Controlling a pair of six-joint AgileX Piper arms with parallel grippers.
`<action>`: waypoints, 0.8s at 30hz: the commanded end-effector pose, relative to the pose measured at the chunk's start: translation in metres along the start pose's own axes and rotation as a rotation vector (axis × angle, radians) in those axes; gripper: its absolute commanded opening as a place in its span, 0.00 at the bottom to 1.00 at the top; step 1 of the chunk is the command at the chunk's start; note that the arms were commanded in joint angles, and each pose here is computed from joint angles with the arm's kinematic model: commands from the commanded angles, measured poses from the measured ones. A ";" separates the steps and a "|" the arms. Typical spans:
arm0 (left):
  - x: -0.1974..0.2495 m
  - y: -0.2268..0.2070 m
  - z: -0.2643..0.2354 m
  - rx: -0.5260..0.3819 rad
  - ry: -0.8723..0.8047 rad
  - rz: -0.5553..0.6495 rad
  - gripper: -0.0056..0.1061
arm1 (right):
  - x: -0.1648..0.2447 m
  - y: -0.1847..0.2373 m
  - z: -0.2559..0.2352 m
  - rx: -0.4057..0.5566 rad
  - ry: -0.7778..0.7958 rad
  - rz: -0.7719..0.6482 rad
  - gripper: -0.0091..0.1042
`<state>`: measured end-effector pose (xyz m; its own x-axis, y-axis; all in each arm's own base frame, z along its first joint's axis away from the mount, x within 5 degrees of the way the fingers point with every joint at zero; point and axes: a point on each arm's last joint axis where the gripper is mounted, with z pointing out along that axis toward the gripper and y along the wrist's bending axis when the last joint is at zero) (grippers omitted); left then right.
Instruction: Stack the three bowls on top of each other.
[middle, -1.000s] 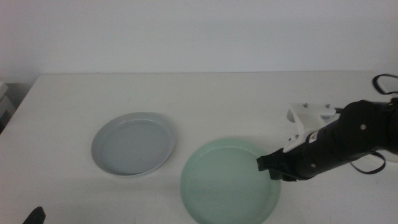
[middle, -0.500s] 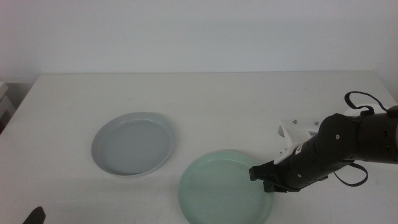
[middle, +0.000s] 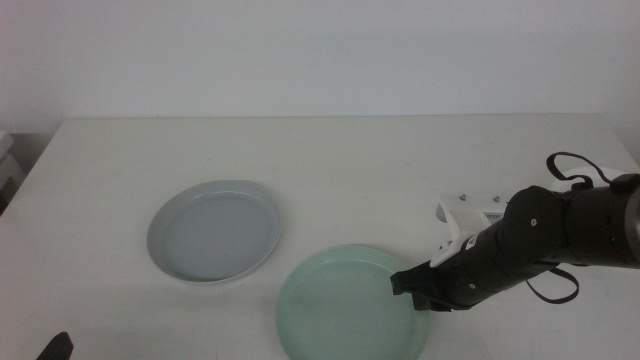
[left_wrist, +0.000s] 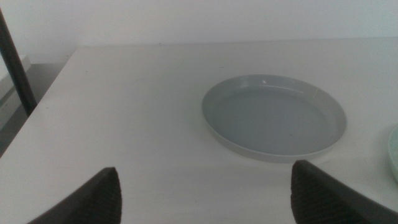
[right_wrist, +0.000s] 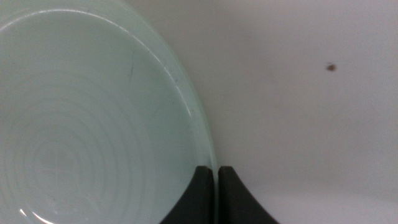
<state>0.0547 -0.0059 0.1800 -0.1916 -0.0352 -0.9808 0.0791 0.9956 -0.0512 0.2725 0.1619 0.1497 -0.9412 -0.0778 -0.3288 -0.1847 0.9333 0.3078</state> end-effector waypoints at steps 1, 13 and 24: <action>-0.009 0.000 -0.002 -0.003 -0.095 -0.016 0.97 | -0.011 0.009 -0.013 -0.023 -0.089 -0.035 0.07; -0.009 0.000 -0.002 -0.003 -0.095 -0.016 0.97 | -0.017 0.008 -0.033 -0.030 -0.120 -0.048 0.47; -0.009 0.000 -0.002 -0.003 -0.095 -0.016 0.97 | -0.090 -0.063 -0.154 0.058 -0.189 0.074 0.60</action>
<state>0.0547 -0.0058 0.1800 -0.1916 -0.0354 -0.9808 0.0783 0.9956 -0.0512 0.3231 0.0758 0.2649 -0.9160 0.0243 -0.4004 -0.1082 0.9462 0.3049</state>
